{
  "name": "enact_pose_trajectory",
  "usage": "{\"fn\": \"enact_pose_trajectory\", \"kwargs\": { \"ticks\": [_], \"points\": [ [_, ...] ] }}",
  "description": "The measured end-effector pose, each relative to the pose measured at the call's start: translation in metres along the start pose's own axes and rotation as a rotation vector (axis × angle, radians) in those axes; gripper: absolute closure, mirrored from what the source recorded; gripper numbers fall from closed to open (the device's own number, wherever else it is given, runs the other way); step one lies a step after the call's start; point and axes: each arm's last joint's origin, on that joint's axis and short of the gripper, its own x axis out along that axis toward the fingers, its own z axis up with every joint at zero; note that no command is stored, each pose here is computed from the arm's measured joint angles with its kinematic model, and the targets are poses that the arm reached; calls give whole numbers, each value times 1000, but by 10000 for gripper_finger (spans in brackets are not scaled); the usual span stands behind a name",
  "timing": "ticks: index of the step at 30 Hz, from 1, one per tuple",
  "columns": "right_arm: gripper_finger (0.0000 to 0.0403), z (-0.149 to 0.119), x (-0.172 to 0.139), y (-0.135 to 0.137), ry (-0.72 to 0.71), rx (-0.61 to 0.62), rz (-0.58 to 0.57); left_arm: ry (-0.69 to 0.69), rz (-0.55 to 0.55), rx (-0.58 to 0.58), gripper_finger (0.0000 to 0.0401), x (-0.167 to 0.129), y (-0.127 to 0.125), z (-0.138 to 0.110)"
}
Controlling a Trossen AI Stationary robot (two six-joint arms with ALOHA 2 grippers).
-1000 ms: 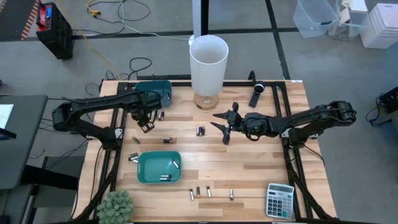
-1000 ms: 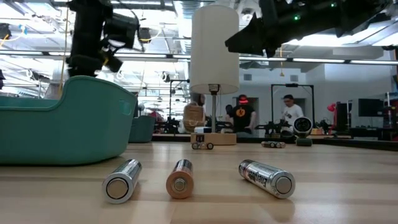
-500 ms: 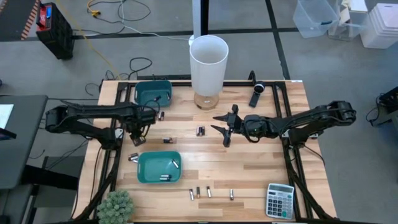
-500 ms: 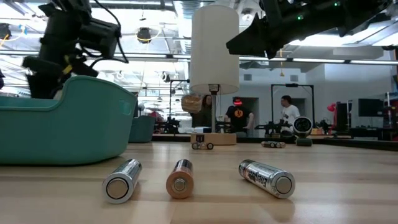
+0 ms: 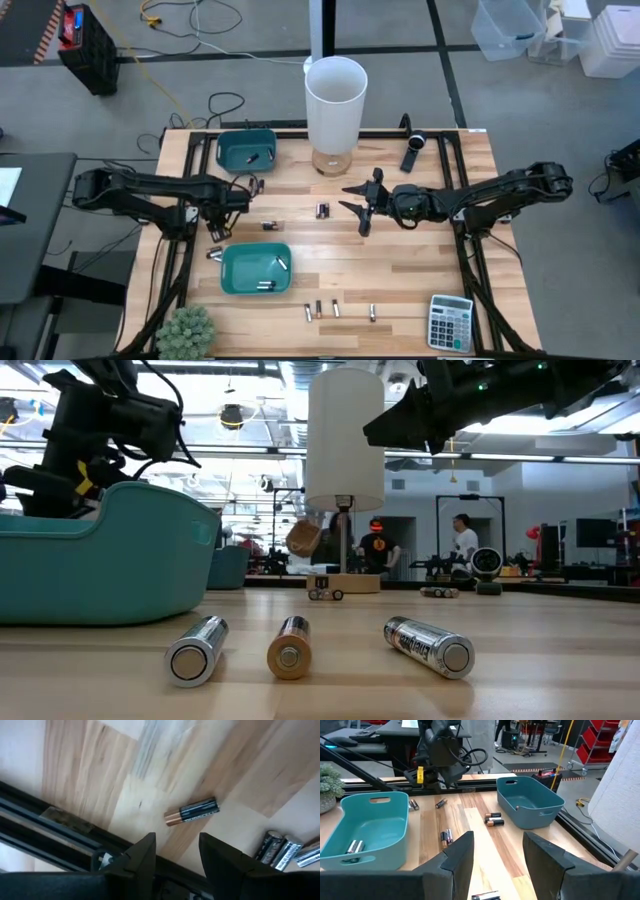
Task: Sort batteries
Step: Put the black battery into the blue bin
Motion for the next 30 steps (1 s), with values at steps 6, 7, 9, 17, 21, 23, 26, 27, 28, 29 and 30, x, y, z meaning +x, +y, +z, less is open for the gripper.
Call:
{"fn": "enact_pose_trajectory", "kwargs": {
  "ticks": [6,7,9,17,21,23,26,27,28,29,30],
  "points": [
    [218,0,0,0,0,0,0,-111,-58,29,254,-11,-3,-8],
    [218,0,0,0,-1,1,0,-149,-73,30,254,-15,-3,-10],
    [218,0,0,0,-3,1,0,-230,-102,23,254,-24,1,-16],
    [218,2,0,0,-16,6,0,-339,-119,-28,254,-36,17,-45],
    [218,3,0,0,-25,10,0,-303,-106,-26,254,-33,15,-41],
    [218,3,0,0,-28,13,0,-282,-76,-64,254,-31,14,-35],
    [218,3,0,0,-30,25,0,-250,-53,-202,254,-27,13,-27],
    [218,3,0,0,-30,28,0,-238,-55,-261,254,-25,14,-23],
    [218,3,0,0,-30,29,0,-221,-52,-309,254,-24,14,-21],
    [218,3,0,0,-31,32,0,-204,-47,-339,254,-22,14,-18],
    [218,3,0,0,-31,35,0,-189,-41,-363,254,-20,14,-17]
  ]
}}
